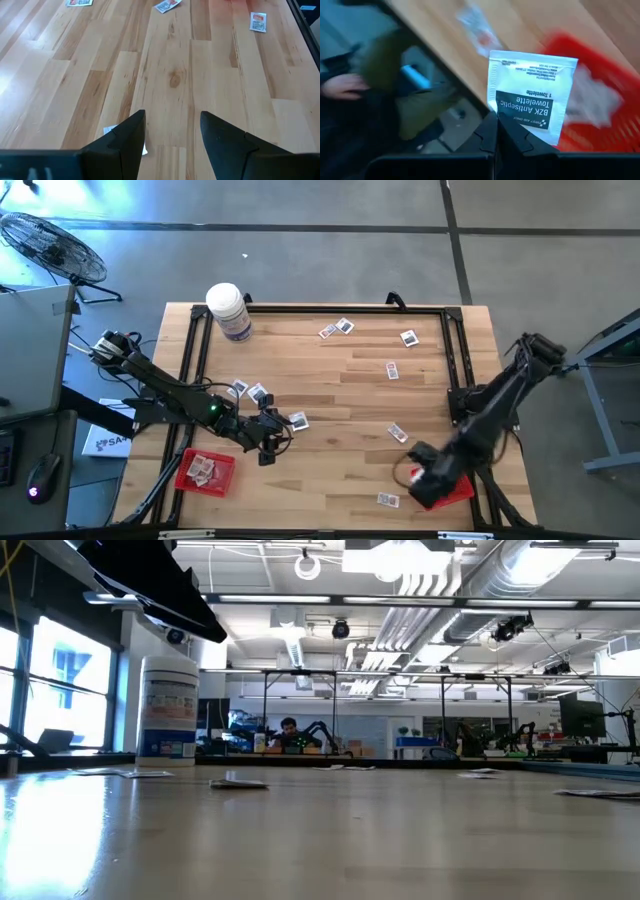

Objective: Pick & Place First Aid Supplies
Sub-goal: Put the towelette pack into the right red bin, then put the ointment pack into the left red bin

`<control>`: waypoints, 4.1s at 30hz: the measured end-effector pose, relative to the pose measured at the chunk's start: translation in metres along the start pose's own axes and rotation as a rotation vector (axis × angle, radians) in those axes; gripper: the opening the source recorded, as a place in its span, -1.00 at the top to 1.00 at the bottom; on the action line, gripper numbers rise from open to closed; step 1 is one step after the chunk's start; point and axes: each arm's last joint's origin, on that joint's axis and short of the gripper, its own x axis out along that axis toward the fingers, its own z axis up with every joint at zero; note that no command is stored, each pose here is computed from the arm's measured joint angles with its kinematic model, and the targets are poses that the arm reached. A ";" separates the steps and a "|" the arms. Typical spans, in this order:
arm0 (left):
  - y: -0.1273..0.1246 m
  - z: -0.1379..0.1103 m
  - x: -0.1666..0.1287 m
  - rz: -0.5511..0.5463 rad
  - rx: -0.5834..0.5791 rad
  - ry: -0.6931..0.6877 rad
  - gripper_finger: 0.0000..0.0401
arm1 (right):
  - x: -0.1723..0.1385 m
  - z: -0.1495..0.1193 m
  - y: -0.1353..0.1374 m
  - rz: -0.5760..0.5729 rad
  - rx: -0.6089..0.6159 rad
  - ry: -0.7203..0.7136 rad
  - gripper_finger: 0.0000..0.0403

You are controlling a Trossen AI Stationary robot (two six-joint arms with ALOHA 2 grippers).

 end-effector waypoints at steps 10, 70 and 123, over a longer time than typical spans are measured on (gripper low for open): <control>0.000 0.000 0.000 0.000 0.000 0.000 0.07 | 0.026 -0.029 -0.022 -0.278 0.118 -0.064 1.00; 0.000 0.000 0.000 -0.005 0.000 0.002 0.07 | 0.081 0.083 -0.027 -0.724 -0.599 -0.210 0.25; 0.000 0.000 0.000 -0.007 0.000 0.003 0.07 | 0.087 0.104 -0.050 -0.687 -0.466 -0.229 0.99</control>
